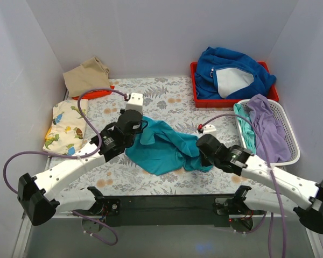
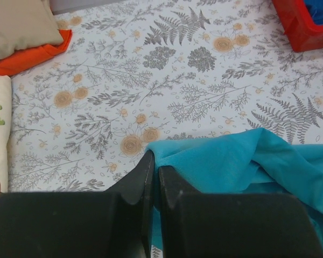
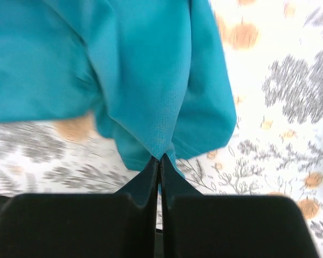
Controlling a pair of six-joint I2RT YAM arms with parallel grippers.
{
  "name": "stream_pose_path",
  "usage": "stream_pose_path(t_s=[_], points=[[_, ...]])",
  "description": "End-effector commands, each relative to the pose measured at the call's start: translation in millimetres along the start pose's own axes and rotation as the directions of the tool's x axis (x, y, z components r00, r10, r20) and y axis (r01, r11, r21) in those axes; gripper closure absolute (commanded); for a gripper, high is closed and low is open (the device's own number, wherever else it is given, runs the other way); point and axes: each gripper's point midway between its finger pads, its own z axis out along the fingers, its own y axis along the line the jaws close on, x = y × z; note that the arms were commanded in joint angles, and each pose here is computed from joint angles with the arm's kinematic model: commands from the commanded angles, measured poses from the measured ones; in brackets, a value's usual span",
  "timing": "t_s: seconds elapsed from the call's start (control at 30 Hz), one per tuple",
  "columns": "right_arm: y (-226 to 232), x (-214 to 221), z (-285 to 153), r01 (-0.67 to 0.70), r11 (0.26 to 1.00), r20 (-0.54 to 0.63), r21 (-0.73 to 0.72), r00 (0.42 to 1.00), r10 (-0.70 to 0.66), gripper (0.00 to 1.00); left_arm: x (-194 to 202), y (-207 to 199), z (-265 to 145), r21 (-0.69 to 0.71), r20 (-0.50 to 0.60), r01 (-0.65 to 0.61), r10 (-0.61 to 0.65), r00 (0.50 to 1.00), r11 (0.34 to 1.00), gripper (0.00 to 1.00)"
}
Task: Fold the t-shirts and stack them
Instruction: Flatten the tshirt out
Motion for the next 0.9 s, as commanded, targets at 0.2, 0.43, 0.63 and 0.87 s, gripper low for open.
stream_pose_path(t_s=[0.2, 0.43, 0.63, 0.87], points=[[0, -113, -128, -0.021, 0.98, 0.415, -0.199, 0.904, 0.103, 0.99, -106, 48, -126, 0.214, 0.168, 0.172, -0.21, 0.963, 0.961, 1.0], [-39, -154, -227, -0.022, 0.968, 0.649, -0.25, 0.739, 0.184, 0.99, -166, 120, -281, 0.517, 0.364, 0.294, -0.517, 0.775, 0.804, 1.0], [-48, -170, -291, 0.089, 0.942, 0.77, -0.323, 0.604, 0.207, 0.99, -160, 95, -319, 0.66, 0.179, 0.251, -0.473, 0.863, 0.708, 1.0], [-27, -175, -326, 0.267, 0.888, 0.817, -0.374, 0.548, 0.179, 0.99, -150, 40, -330, 0.788, -0.063, 0.282, -0.384, 0.921, 0.547, 1.0]])
